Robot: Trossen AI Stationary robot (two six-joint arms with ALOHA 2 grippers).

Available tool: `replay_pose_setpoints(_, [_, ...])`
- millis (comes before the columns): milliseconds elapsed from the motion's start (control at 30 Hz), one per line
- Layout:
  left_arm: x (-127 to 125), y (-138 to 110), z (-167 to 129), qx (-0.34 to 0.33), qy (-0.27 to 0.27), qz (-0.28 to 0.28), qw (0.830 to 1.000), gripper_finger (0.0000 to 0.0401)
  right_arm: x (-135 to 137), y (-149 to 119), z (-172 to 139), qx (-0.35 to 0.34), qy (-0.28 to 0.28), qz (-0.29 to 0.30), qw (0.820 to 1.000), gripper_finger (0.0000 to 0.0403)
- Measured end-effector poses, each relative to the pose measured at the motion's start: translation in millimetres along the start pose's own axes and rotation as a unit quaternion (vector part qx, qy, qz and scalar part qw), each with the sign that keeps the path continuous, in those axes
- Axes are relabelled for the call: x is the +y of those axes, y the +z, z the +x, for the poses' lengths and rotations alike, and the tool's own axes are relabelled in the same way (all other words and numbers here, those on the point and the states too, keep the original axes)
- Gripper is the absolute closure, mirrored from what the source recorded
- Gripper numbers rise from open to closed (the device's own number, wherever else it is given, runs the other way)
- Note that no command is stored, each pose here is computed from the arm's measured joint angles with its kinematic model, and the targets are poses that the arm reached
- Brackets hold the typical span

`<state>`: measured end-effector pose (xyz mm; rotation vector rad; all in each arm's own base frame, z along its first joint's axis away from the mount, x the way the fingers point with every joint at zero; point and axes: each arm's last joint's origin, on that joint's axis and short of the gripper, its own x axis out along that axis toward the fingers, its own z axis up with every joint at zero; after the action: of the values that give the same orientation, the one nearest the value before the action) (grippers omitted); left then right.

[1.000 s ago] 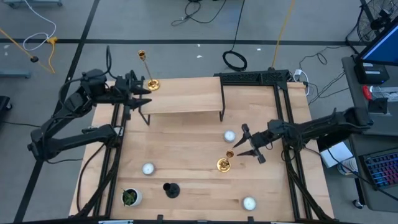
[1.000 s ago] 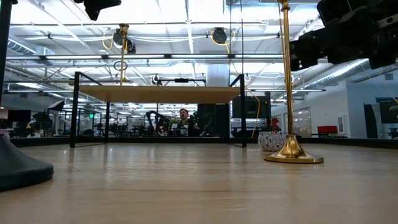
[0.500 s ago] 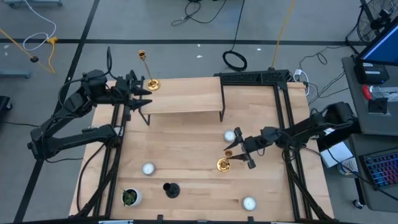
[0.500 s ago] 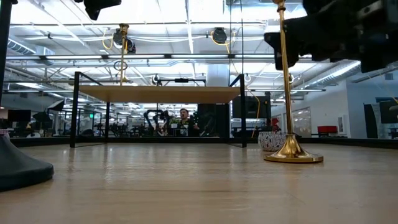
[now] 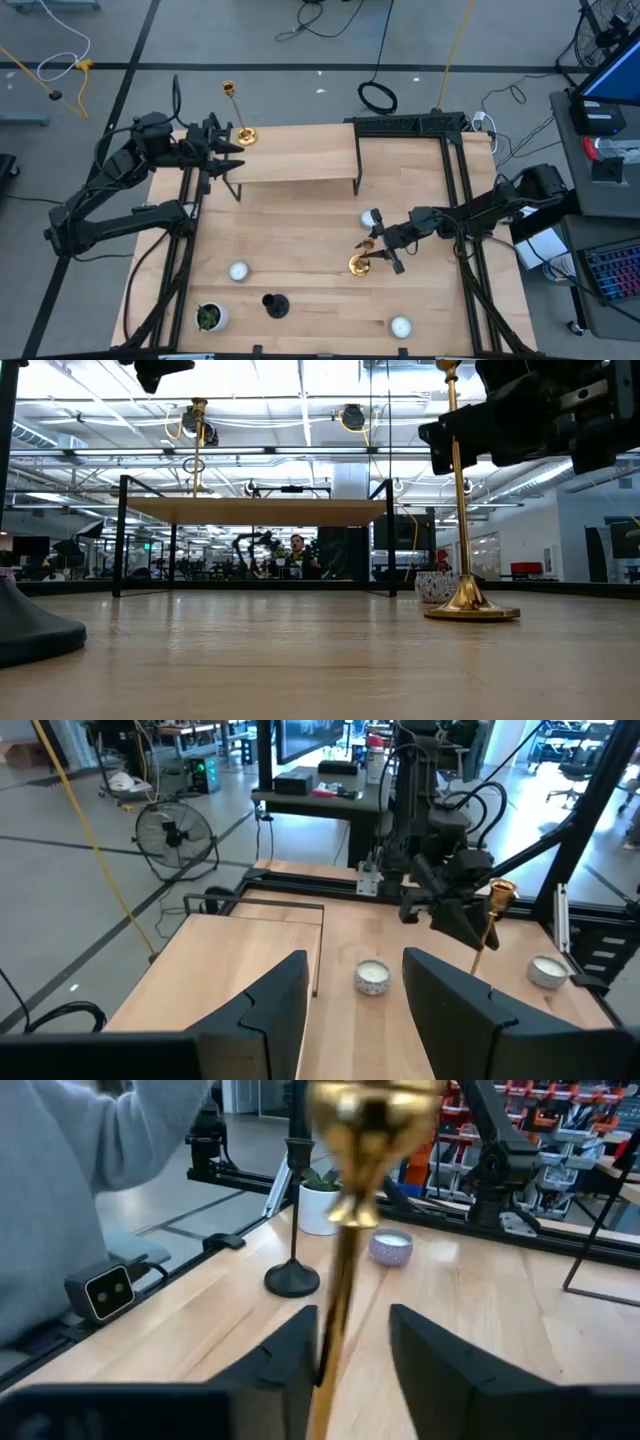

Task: Pick & Place candle stick holders
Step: Put the gold candle holder on the shelf

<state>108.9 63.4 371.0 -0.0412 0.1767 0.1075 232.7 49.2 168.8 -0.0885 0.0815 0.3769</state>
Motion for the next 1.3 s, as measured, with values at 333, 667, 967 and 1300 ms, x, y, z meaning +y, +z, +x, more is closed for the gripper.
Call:
replay_pose_setpoints(333, [0, -1, 0, 0.003, 0.000, -0.002, 1.000, 0.0229, -1, 7, 0, -0.039, -0.010, -0.078, 0.996, 0.0385])
replay_pose_setpoints(667, [-7, 0, 3, 0.004, -0.037, 0.004, 0.999, 0.0229, -23, 64, 24, -0.119, -0.061, -0.060, 0.989, 0.0389])
replay_pose_setpoints(967, [-26, -1, 17, 0.016, -0.127, 0.032, 0.991, 0.0229, -63, 116, 42, -0.090, -0.182, 0.051, 0.978, 0.0389])
replay_pose_setpoints(1300, [-44, -10, 78, 0.067, -0.135, 0.045, 0.988, 0.0229, -96, 120, 57, -0.093, -0.181, 0.093, 0.975, 0.0390])
